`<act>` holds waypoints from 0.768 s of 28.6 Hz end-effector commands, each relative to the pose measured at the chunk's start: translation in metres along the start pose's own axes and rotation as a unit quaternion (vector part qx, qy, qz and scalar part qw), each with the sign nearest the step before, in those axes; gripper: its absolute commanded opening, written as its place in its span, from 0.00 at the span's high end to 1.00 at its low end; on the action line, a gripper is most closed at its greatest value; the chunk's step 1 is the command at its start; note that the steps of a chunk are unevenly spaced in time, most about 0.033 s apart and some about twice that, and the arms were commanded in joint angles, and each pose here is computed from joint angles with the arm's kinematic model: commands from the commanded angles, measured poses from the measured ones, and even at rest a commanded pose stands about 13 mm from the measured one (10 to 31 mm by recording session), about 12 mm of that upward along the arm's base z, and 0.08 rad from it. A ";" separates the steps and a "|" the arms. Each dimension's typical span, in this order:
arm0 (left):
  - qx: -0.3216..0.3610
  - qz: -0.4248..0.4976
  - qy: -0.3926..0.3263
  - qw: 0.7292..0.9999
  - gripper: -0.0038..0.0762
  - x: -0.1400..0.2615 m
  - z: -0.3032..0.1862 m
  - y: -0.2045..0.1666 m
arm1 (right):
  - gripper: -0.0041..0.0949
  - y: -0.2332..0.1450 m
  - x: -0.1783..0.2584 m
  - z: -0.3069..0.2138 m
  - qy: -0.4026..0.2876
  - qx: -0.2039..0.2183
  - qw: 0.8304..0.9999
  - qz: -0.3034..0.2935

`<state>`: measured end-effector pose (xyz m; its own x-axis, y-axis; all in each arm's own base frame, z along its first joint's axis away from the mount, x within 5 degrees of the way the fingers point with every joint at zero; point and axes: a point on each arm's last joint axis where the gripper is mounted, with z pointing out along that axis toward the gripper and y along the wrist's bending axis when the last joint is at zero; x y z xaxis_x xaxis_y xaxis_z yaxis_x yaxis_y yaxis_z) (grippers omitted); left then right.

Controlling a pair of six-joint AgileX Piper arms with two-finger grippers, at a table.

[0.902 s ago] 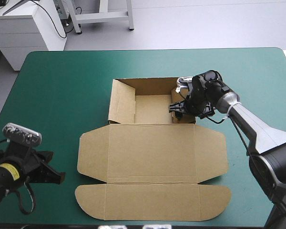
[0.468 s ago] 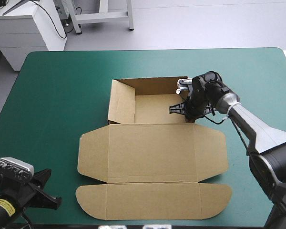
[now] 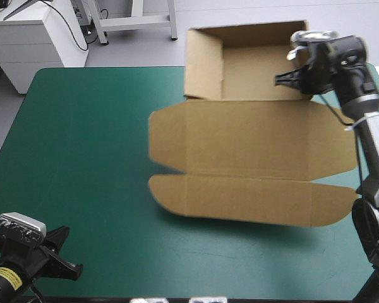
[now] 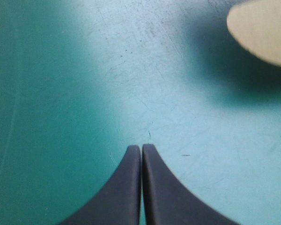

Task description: Fold the box

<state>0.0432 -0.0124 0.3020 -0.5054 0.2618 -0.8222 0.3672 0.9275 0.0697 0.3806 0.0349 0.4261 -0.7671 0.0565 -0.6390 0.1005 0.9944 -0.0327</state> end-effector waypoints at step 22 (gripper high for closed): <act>-0.001 0.001 -0.050 0.999 0.96 -0.014 -0.004 0.001 | 0.98 -0.239 0.016 0.085 0.066 0.184 0.966 0.168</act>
<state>0.0439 -0.0127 0.3032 -0.4928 0.2581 -0.8310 0.3668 0.9276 0.0706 0.4017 -0.2082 0.3354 -0.7711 0.4239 -0.4750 0.5419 0.8287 -0.1401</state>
